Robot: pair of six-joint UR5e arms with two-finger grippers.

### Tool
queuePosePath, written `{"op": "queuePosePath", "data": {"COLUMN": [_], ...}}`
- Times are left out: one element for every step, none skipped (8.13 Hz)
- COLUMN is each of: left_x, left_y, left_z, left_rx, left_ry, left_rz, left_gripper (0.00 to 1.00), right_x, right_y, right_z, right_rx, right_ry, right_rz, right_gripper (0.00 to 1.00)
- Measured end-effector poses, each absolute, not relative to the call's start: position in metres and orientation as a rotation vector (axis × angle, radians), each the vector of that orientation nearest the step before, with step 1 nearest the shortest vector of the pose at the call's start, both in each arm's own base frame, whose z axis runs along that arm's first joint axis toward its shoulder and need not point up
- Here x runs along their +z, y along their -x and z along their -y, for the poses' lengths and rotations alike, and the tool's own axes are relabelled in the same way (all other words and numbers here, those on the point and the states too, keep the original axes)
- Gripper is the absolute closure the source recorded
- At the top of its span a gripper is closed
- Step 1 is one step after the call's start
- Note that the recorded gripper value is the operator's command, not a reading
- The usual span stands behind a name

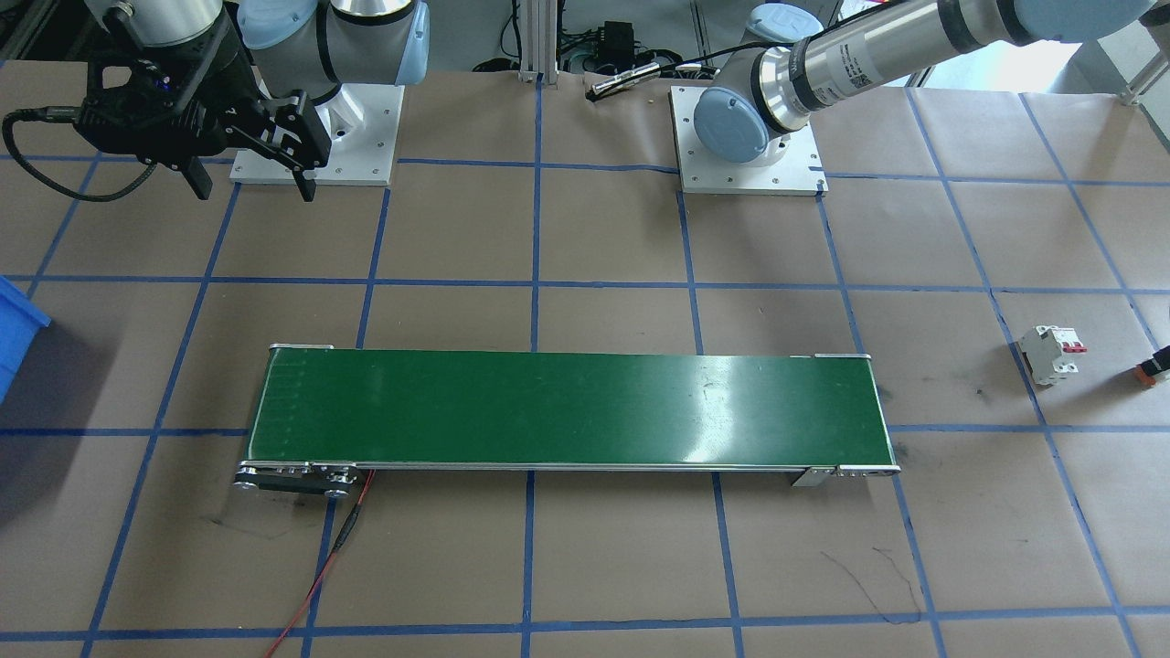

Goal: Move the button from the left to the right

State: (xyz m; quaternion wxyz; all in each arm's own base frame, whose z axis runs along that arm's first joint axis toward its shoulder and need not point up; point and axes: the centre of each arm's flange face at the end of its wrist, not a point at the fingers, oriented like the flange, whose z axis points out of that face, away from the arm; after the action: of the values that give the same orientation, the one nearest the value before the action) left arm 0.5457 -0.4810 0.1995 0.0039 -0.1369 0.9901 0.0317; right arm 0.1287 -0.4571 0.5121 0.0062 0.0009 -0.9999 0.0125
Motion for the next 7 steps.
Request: {"op": "queuePosePath", "data": {"left_x": [0.212,0.232,0.258,0.287,0.317,0.343,0.362], "left_y": [-0.546,-0.545,-0.541,-0.532,-0.518,-0.499,-0.47], "left_z": [0.481,0.479,0.474,0.469,0.468,0.473,0.49], "left_rx": [0.084,0.065,0.061,0.063,0.041,0.014,0.004], "left_ry": [0.432,0.435,0.44,0.443,0.437,0.414,0.356], "left_rz": [-3.093,-3.083,-3.083,-3.09,-3.095,-3.093,-3.096], "left_gripper": [0.86,0.86,0.86,0.87,0.87,0.91,0.91], "right_x": [0.512,0.512,0.512,0.512,0.512,0.512,0.512], "right_y": [-0.129,-0.129,-0.129,-0.129,-0.129,-0.129,-0.129], "right_z": [0.457,0.457,0.457,0.457,0.457,0.457,0.457], "right_rx": [0.039,0.039,0.039,0.039,0.039,0.039,0.039], "right_ry": [-0.003,-0.002,-0.003,-0.002,-0.002,-0.001,-0.001], "right_rz": [3.129,3.129,3.129,3.129,3.129,3.129,3.129], "right_gripper": [0.0,0.0,0.0,0.0,0.0,0.0,0.0]}}
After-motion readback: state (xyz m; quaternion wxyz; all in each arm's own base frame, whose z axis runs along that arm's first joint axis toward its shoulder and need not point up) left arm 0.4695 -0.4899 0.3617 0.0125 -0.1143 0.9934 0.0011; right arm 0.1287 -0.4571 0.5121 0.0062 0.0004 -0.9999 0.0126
